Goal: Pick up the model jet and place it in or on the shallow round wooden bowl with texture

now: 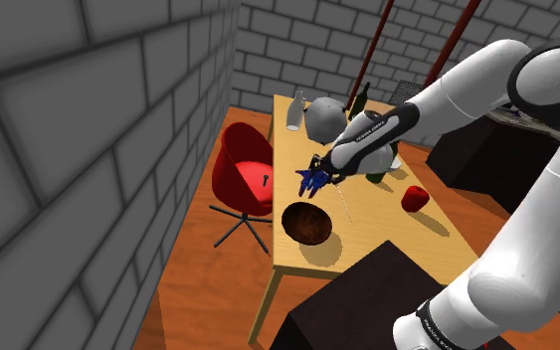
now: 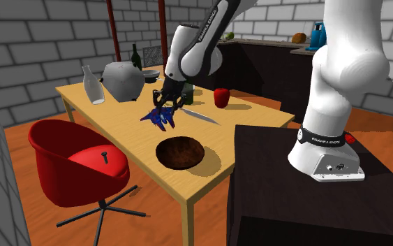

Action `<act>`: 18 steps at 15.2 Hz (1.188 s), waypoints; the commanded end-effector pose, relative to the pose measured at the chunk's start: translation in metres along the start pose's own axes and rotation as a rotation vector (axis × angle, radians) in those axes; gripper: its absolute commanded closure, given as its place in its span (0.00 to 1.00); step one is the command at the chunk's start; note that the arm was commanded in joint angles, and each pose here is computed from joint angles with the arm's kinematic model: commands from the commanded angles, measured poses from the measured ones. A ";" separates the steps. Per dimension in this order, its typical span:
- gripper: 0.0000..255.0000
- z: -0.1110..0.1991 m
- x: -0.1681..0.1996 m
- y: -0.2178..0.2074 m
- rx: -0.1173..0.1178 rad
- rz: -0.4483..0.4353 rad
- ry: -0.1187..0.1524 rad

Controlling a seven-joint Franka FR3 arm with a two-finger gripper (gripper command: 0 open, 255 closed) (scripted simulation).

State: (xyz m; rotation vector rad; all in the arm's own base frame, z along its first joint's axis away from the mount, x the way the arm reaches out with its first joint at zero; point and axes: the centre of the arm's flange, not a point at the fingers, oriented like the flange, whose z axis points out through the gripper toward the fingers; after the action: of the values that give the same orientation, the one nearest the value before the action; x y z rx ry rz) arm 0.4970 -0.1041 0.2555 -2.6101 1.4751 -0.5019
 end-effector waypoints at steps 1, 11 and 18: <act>1.00 -0.010 -0.025 0.011 0.001 0.001 0.000; 1.00 -0.020 -0.096 0.042 0.001 0.001 0.000; 1.00 0.015 -0.104 0.051 0.001 0.001 0.000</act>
State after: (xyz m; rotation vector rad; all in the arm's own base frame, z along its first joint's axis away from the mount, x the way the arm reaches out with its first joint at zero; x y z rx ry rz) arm 0.4112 -0.0435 0.2104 -2.6084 1.4759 -0.5008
